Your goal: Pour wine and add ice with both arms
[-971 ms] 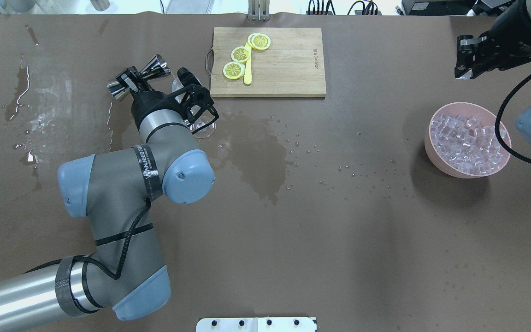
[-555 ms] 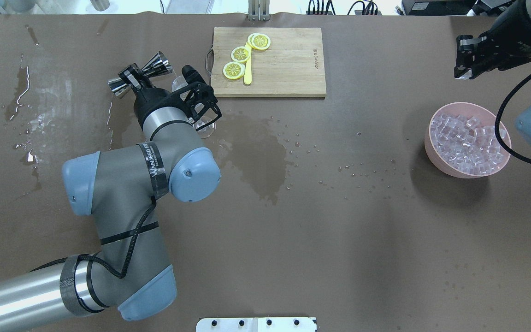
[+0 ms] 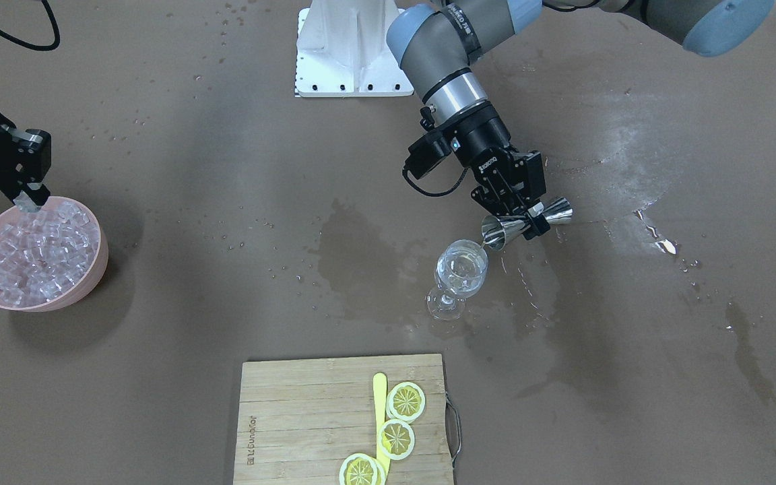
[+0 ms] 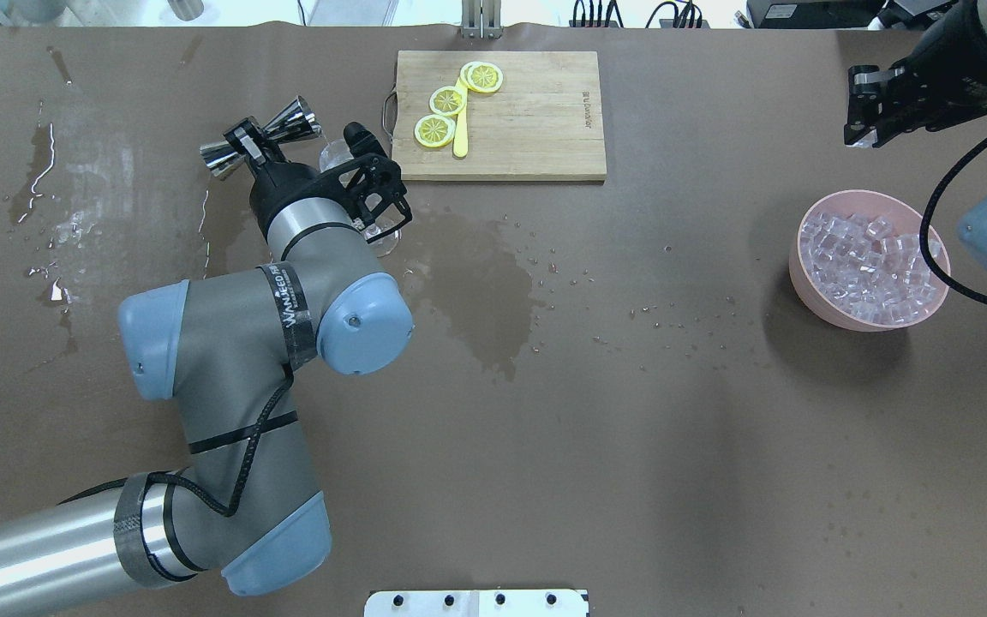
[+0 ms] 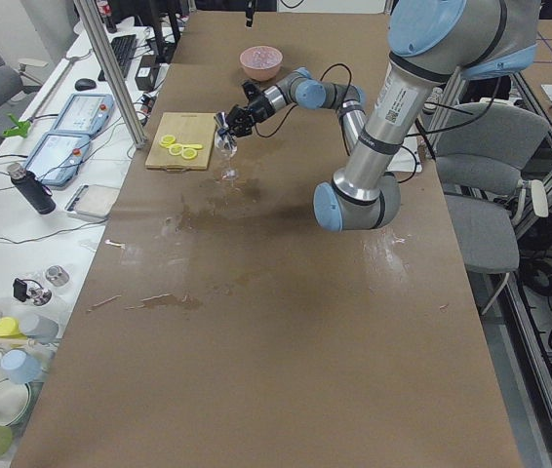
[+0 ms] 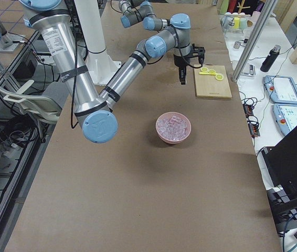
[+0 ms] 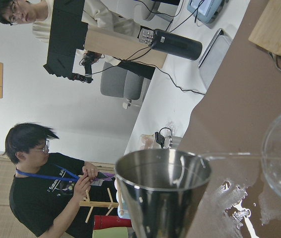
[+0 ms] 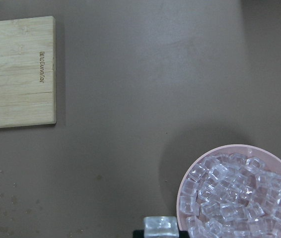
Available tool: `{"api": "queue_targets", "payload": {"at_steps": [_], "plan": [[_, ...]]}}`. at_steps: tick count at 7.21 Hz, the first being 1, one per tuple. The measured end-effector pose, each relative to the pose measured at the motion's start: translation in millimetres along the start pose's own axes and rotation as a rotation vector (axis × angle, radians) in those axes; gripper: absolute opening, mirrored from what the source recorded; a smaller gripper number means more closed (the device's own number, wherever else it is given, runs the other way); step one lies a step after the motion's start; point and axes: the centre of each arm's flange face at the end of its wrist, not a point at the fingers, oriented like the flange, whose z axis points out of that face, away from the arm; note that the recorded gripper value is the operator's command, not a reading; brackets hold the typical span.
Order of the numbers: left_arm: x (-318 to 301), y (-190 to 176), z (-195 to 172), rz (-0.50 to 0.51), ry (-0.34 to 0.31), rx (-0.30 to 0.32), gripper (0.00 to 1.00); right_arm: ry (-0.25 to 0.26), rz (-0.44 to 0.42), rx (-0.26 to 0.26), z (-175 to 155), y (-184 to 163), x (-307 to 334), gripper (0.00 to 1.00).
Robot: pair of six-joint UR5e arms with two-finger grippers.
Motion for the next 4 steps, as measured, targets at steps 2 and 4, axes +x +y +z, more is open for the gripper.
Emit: {"api": "queue_targets", "payload": {"at_steps": [2, 4], "plan": [[-1.8, -3.0, -1.2, 0.013, 0.000, 0.002, 0.19, 0.000, 0.001, -0.001, 0.3, -0.1, 0.1, 0.00], [-4.2, -4.8, -2.6, 0.010, 0.002, 0.005, 0.19, 0.000, 0.002, -0.001, 0.6, -0.3, 0.2, 0.00]]}}
